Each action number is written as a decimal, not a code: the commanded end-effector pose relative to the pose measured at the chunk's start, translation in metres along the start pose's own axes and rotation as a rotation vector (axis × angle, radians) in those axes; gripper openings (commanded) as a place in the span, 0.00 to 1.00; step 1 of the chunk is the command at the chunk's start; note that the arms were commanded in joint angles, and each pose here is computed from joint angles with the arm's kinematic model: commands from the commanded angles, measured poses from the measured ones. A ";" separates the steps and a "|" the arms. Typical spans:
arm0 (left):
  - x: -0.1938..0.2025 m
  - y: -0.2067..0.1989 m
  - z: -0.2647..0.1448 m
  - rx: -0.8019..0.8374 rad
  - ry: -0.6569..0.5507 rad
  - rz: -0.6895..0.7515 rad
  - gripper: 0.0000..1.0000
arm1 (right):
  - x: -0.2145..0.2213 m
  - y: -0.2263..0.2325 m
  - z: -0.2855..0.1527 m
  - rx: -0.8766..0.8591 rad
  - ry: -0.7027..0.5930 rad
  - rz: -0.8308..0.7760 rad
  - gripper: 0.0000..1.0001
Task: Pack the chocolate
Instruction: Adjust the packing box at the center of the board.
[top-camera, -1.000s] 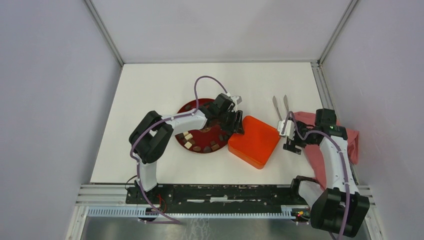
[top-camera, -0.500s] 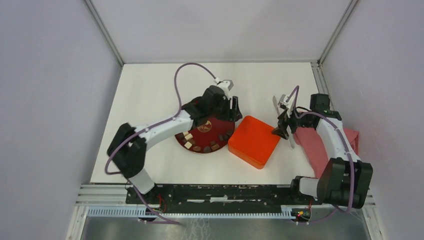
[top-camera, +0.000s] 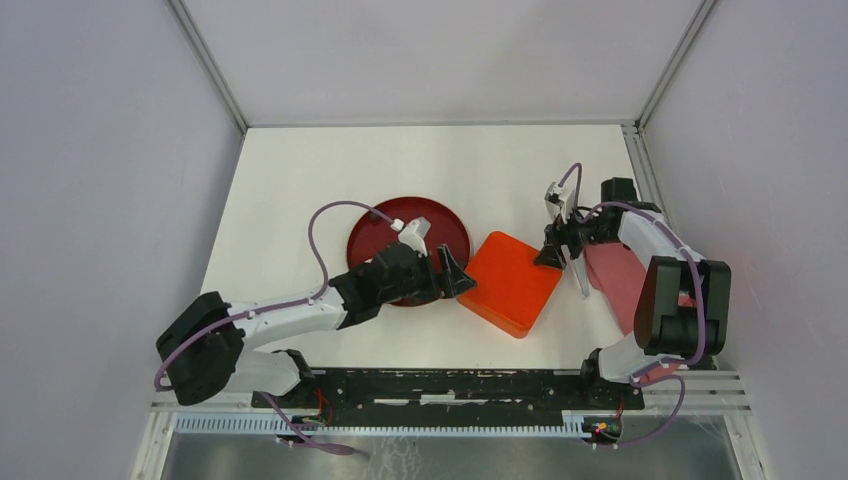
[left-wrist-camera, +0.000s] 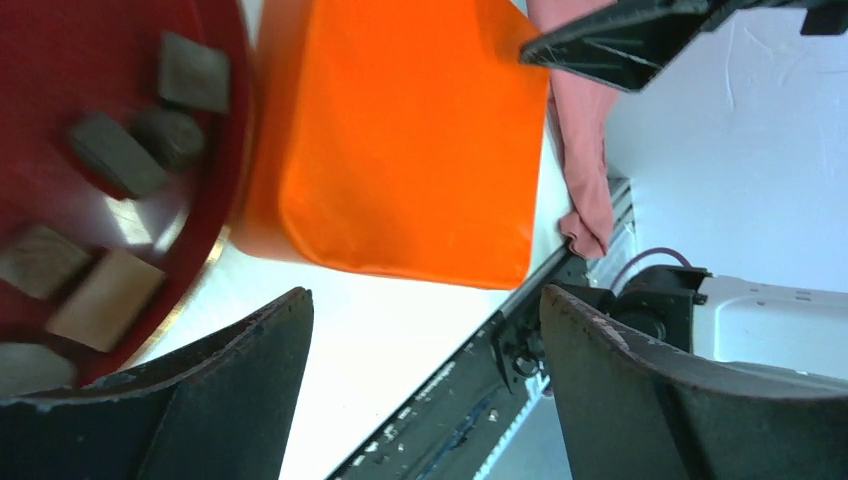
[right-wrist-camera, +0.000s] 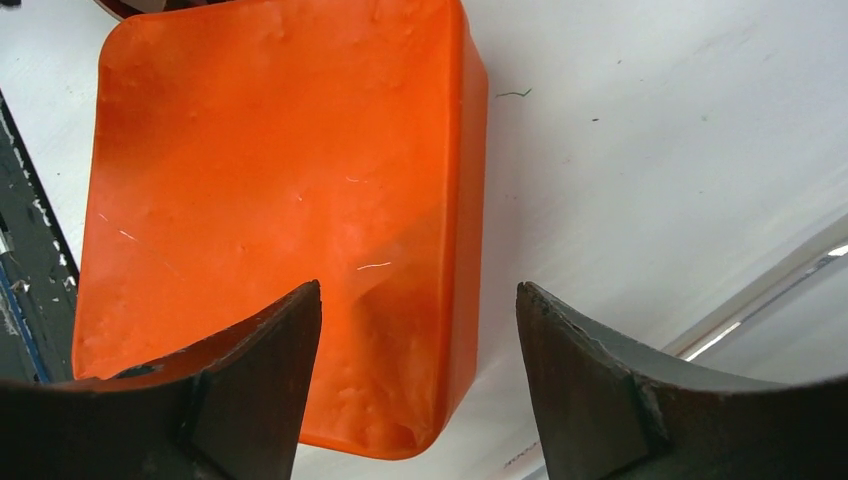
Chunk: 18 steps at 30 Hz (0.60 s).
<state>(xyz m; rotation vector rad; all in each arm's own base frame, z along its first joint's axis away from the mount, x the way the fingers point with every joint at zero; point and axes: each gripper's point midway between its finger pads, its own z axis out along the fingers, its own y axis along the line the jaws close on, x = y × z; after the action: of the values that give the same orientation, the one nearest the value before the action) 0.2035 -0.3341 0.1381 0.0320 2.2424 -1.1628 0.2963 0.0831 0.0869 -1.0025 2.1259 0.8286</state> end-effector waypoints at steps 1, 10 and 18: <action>-0.009 -0.027 0.008 0.049 -0.115 -0.146 0.90 | 0.000 0.006 0.004 -0.034 0.013 0.009 0.75; 0.021 0.006 0.049 -0.065 -0.055 -0.243 0.95 | 0.025 0.017 0.005 -0.081 0.090 0.044 0.63; 0.027 0.013 0.078 -0.142 -0.010 -0.225 0.83 | 0.041 0.024 0.003 -0.053 0.118 0.063 0.53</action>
<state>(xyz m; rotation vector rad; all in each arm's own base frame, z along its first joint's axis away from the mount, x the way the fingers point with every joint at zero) 0.2077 -0.3670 0.0553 -0.2510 2.4232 -1.0458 0.2741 0.0822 0.0669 -1.0291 2.2109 0.8842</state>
